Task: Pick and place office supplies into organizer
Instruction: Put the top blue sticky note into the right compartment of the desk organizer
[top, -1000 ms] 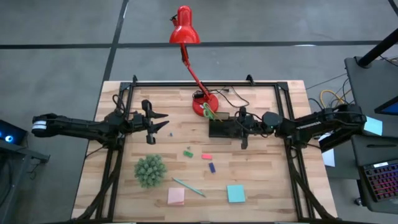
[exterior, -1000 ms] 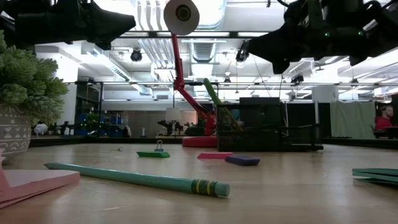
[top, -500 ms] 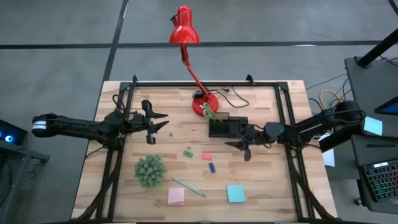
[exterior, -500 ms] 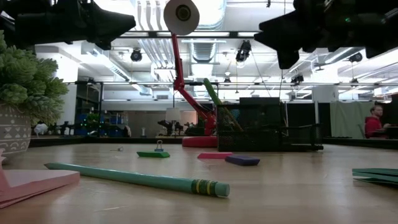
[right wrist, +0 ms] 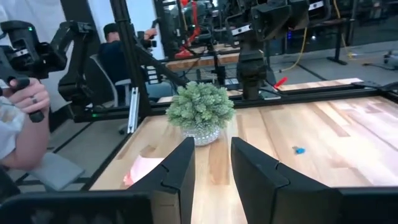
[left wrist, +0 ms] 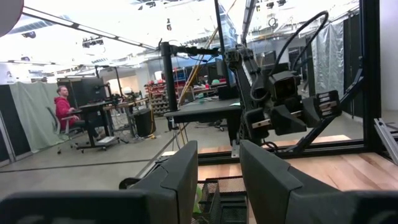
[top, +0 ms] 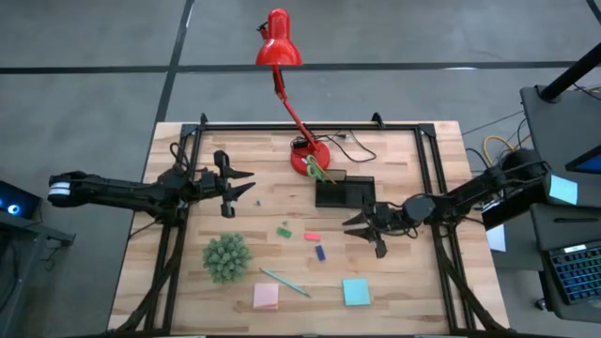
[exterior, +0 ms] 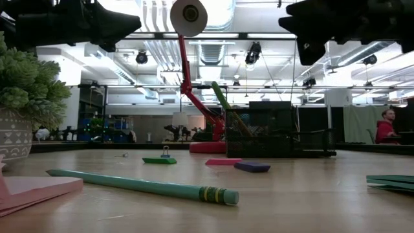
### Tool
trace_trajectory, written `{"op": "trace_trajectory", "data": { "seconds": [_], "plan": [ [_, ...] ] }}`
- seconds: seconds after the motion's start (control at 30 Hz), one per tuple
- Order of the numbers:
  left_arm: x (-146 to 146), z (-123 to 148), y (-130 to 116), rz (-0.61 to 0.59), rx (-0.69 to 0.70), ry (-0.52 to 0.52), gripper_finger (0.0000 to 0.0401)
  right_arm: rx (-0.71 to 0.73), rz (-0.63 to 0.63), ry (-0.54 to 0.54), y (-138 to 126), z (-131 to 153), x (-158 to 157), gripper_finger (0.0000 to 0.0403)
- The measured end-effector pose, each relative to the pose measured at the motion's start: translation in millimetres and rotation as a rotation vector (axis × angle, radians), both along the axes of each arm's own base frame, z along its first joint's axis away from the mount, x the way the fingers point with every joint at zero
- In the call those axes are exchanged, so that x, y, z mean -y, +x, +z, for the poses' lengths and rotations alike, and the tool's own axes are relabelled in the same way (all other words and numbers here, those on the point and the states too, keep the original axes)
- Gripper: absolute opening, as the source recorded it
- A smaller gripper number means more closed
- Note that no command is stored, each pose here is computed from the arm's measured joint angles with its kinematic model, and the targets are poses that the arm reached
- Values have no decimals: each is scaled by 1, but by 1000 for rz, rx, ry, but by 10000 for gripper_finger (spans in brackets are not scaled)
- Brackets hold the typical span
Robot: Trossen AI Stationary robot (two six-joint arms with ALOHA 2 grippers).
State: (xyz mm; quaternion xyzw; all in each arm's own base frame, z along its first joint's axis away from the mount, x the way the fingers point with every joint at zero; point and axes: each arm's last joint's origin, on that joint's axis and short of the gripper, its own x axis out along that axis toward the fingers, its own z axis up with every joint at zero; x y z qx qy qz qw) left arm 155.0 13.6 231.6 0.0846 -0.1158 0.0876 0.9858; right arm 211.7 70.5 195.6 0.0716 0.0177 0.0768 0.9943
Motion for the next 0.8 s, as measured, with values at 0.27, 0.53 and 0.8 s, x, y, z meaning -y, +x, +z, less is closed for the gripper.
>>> {"op": "trace_trajectory", "data": {
  "seconds": [0.27, 0.53, 0.8],
  "plan": [
    [0, 0, 0, 0, 0, 0, 107, -172, -100, -66, 1, 2, -25, 130],
    [0, 0, 0, -1, 0, -2, 107, -311, -71, -127, 5, 34, -54, 152],
    [0, -1, 0, -3, -2, -9, 107, -437, -82, -120, -4, 40, -78, 146]
  ]
}}
